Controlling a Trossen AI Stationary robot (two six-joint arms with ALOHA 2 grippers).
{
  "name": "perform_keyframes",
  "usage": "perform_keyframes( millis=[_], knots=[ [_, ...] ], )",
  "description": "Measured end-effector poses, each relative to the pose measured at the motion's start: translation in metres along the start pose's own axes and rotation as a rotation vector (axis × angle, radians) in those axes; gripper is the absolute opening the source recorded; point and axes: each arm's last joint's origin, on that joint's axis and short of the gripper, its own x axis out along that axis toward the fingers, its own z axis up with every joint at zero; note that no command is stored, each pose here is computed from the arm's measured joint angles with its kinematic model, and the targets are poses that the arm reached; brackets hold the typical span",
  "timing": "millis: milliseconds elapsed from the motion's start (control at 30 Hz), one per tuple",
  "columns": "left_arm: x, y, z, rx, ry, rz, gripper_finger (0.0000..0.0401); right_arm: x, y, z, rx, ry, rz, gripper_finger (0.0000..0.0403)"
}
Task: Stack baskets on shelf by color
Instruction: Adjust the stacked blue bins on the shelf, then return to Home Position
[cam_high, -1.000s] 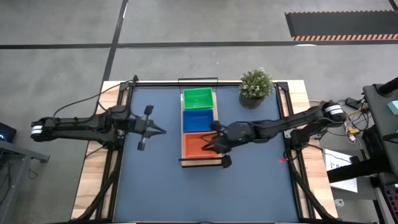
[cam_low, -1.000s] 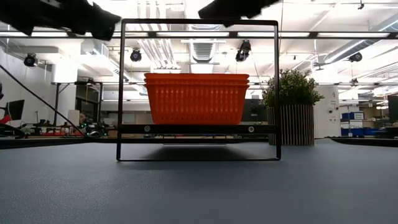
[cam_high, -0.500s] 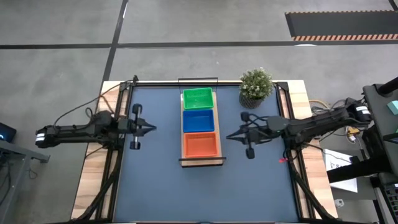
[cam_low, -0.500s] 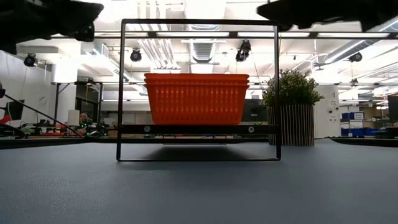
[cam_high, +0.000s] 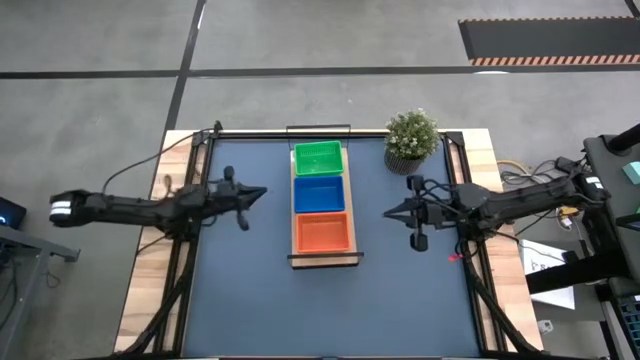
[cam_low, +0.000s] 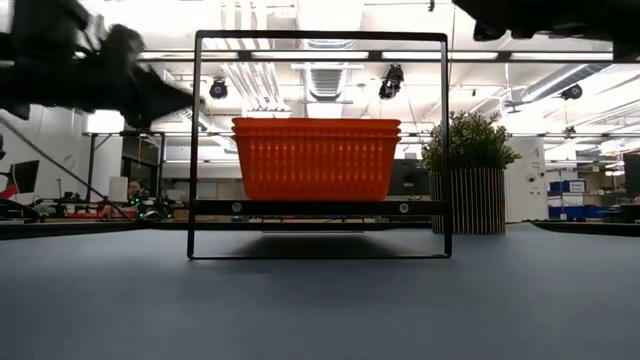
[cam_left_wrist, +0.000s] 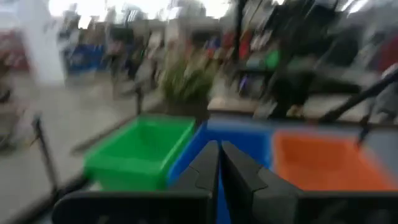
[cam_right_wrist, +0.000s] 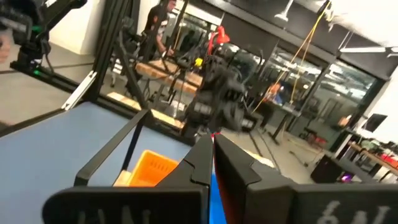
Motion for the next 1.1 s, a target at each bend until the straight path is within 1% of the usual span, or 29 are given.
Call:
perform_keyframes(
  millis=[100,200,267,367,467,533,600,767,867,967,1100],
  knots=[
    [0.012,0.0,-0.01,-0.007,0.113,0.072,0.0,-0.005,-0.002,0.004,-0.016,-0.022,-0.01,0.0008],
    [0.026,-0.003,-0.022,-0.004,0.237,0.09,0.0,-0.007,-0.002,0.006,-0.028,-0.031,-0.014,0.0008],
    [0.04,-0.005,-0.023,0.0,0.259,0.095,0.0,-0.008,-0.002,0.005,-0.039,-0.024,-0.011,0.0008],
    [0.057,-0.007,-0.031,0.04,0.325,0.1,0.0,-0.008,-0.002,0.005,-0.04,-0.014,-0.006,0.0008],
    [0.075,-0.009,-0.033,0.053,0.319,0.103,0.0,-0.008,-0.002,0.005,-0.04,-0.015,-0.007,0.0008],
    [0.083,-0.01,-0.037,0.06,0.352,0.103,0.0,-0.008,-0.002,0.004,-0.04,-0.014,-0.006,0.0008],
    [0.088,-0.011,-0.041,0.066,0.378,0.1,0.0,-0.008,-0.002,0.004,-0.035,-0.011,-0.005,0.0008],
    [0.095,-0.013,-0.042,0.06,0.386,0.072,0.0,-0.008,-0.001,0.003,-0.019,-0.001,-0.001,0.0008],
    [0.097,-0.014,-0.038,0.057,0.372,0.065,0.0,-0.008,-0.001,0.003,-0.013,-0.001,0.0,0.0008],
    [0.096,-0.013,-0.037,0.056,0.371,0.065,0.0,-0.008,-0.001,0.003,-0.008,-0.001,0.0,0.0008],
    [0.089,-0.012,-0.035,0.069,0.433,0.065,0.0,-0.008,0.0,0.002,-0.01,0.017,0.008,0.0008]
  ],
)
